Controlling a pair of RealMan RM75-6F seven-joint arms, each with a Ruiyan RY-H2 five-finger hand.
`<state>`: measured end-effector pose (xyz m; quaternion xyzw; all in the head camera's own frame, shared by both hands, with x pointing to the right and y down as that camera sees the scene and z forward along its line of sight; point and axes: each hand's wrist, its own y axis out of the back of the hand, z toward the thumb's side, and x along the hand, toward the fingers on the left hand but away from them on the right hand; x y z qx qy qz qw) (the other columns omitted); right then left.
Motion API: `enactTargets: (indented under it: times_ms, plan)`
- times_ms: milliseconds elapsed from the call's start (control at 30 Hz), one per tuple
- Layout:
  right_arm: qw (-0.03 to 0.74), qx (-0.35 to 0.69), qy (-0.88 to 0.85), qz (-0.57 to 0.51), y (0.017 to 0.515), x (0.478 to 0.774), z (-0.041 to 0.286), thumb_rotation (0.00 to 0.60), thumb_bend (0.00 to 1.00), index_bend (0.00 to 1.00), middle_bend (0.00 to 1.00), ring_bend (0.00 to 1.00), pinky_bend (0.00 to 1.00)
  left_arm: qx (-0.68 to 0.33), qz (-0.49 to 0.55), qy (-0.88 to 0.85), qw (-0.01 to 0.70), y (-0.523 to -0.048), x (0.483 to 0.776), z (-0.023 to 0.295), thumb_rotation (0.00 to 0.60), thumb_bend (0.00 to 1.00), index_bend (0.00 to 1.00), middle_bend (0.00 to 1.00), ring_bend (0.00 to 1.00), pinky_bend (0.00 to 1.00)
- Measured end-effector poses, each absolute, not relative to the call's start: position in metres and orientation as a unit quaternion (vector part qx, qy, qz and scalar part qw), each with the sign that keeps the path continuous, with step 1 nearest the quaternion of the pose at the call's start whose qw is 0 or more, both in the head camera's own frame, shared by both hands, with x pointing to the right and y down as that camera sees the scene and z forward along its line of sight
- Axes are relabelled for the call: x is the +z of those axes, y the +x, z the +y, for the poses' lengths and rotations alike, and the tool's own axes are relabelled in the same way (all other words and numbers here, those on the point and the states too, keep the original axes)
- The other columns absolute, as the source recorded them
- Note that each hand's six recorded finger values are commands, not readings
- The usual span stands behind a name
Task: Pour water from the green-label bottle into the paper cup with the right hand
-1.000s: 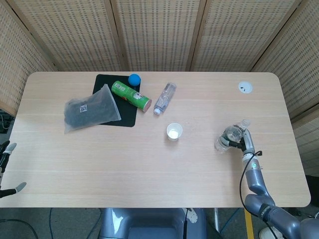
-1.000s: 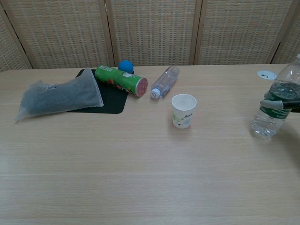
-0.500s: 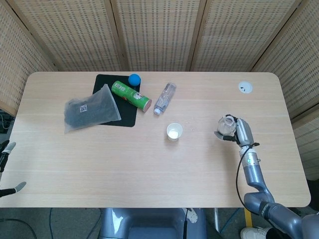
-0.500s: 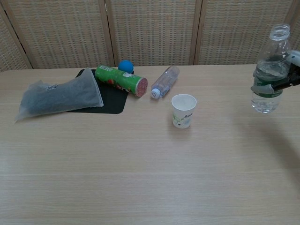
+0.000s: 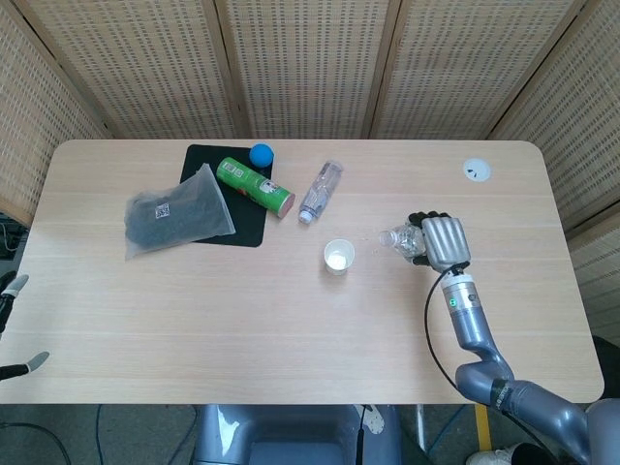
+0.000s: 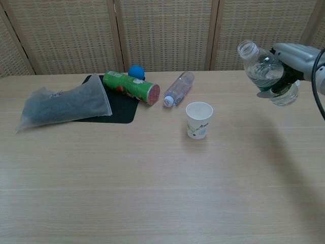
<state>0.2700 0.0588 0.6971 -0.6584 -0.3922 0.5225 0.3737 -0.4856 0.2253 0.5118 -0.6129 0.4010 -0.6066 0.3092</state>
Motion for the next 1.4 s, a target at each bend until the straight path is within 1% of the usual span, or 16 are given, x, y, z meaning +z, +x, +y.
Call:
enactTargets:
  times_ms: [233, 333, 733, 1400]
  plan:
    - [0.414, 0.576, -0.620, -0.336, 0.249, 0.703, 0.056, 0.600, 0.59, 0.60, 0.57, 0.45, 0.72, -0.611, 0.403, -0.610, 0.303, -0.490, 0.514, 0.223, 0.600, 0.05, 0.00, 0.00, 0.00, 0.00]
    - [0.419, 0.591, -0.610, -0.322, 0.242, 0.705, 0.055, 0.600, 0.59, 0.60, 0.57, 0.45, 0.73, -0.611, 0.403, -0.611, 0.302, -0.490, 0.514, 0.222, 0.600, 0.05, 0.00, 0.00, 0.00, 0.00]
    - [0.470, 0.631, -0.553, -0.275, 0.234, 0.710, 0.049, 0.600, 0.59, 0.60, 0.57, 0.45, 0.73, -0.613, 0.404, -0.610, 0.298, -0.491, 0.515, 0.222, 0.600, 0.05, 0.00, 0.00, 0.00, 0.00]
    - [0.489, 0.652, -0.522, -0.252, 0.235, 0.719, 0.047, 0.600, 0.59, 0.60, 0.57, 0.46, 0.74, -0.614, 0.410, -0.605, 0.298, -0.495, 0.514, 0.221, 0.600, 0.05, 0.00, 0.00, 0.00, 0.00]
